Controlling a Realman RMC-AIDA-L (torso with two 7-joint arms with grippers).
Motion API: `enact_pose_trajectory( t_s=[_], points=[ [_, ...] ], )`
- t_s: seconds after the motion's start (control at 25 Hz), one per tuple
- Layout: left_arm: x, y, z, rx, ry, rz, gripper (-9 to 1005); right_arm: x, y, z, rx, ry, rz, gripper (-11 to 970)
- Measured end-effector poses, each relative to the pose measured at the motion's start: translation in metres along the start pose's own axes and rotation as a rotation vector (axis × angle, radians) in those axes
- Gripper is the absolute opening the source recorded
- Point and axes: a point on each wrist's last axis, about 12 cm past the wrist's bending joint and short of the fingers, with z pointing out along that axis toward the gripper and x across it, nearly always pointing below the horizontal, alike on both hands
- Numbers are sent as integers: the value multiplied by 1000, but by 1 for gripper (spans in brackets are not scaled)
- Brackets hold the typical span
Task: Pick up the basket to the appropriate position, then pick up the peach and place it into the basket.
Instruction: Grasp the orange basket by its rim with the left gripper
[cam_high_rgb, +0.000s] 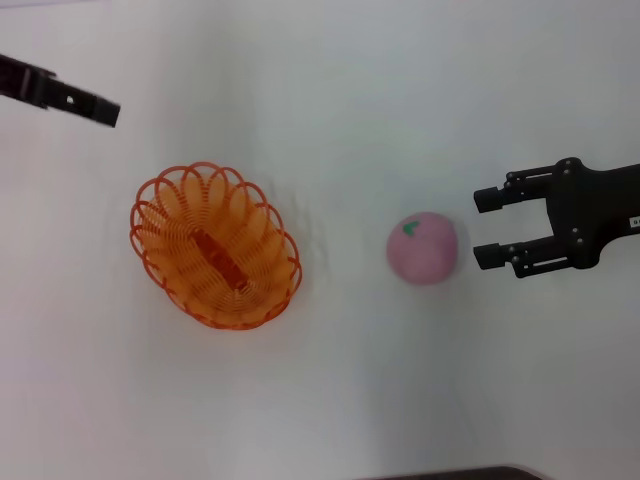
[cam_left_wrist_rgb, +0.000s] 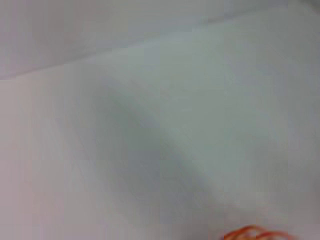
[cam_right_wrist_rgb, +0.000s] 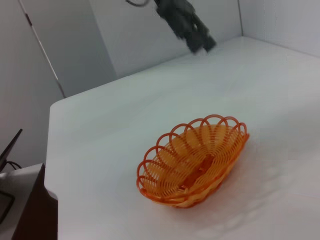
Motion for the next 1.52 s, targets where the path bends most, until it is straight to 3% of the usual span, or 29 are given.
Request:
enact_pose_trajectory(
  t_s=[0.36,1.08,1.44,1.52],
  points=[
    [-18,-29,48,-169,176,127,840,-2,-3,7,8,3,-12,754],
    [-5,-36,105,-140,266,160,839,-1,-6,17,31,16,-11,751],
    [-4,-42,114,-137,287,185,839,0,-6,20,41,18,-9,749],
    [-5,-41,114,-138,278,177,771,1,-6,20,44,21,-8,749]
  ],
)
